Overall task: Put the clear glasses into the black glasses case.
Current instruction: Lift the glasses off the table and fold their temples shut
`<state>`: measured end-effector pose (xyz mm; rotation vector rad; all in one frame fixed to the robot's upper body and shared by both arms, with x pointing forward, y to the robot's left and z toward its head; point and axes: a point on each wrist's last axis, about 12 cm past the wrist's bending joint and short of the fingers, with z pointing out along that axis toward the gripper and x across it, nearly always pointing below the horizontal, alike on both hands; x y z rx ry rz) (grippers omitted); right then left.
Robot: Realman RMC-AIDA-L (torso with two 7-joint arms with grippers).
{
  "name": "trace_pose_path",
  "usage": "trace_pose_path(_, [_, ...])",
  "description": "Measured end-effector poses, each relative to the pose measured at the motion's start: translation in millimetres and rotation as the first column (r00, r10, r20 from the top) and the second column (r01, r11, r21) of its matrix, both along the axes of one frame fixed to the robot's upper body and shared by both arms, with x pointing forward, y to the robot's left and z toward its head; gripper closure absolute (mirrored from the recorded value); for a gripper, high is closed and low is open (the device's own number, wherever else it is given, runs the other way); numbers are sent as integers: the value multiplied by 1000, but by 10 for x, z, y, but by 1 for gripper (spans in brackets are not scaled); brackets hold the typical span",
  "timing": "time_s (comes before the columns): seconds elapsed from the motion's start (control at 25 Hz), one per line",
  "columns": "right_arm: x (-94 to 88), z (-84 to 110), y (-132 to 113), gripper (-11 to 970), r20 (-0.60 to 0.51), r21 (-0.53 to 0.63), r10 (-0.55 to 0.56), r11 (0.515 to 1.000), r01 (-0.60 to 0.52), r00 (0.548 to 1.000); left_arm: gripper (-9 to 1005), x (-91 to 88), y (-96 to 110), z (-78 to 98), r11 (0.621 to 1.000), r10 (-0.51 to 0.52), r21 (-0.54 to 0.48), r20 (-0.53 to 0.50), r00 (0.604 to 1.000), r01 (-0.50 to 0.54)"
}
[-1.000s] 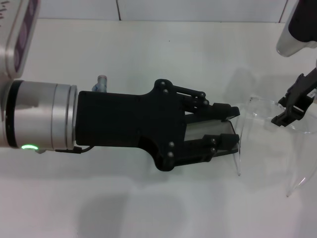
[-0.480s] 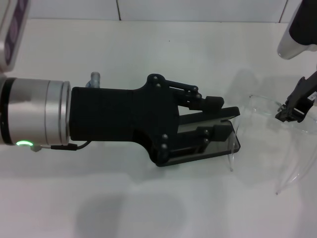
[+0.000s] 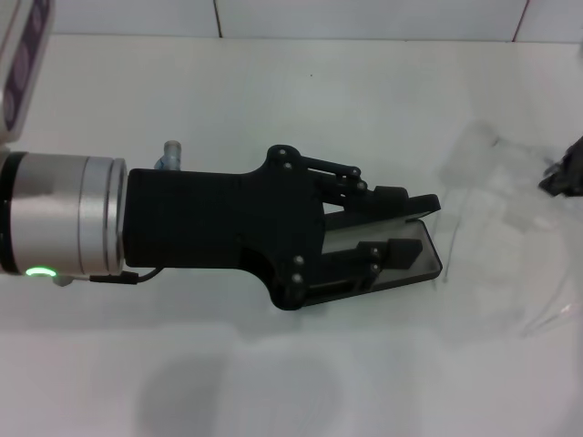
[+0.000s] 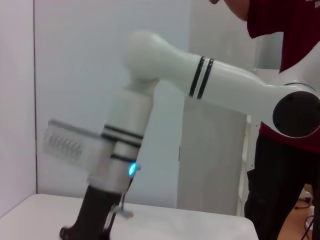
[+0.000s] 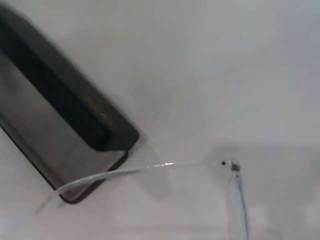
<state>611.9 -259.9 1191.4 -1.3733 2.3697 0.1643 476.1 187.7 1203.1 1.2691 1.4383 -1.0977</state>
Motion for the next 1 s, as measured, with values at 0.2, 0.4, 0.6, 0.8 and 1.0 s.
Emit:
trace_pose_path(0.2, [-297,403,-247,840,89,195,-19,981,1,996,646,-4,-3,16,1000,-4,-9,10,1000,4])
trace_pose_path(0.4, [-598,681,-428,840,158,433,17,897,-85,987,660,-1,-38,108,997,-24,-69,24,999,25])
trace_pose_path(0.6, [-691,604,-300,841,223,553,122,801,-228,967,674,20,-111,247,979,-70,-186,96,993,87])
trace_pose_path(0.8, [-582,399,-67,841,249,687,213,649,-327,945,725,89,-171,253,963,-105,-234,119,987,131])
trace_pose_path(1.0, [-446,234,156,841,232,756,293,547,-361,928,883,154,-177,229,953,-115,-268,110,987,141])
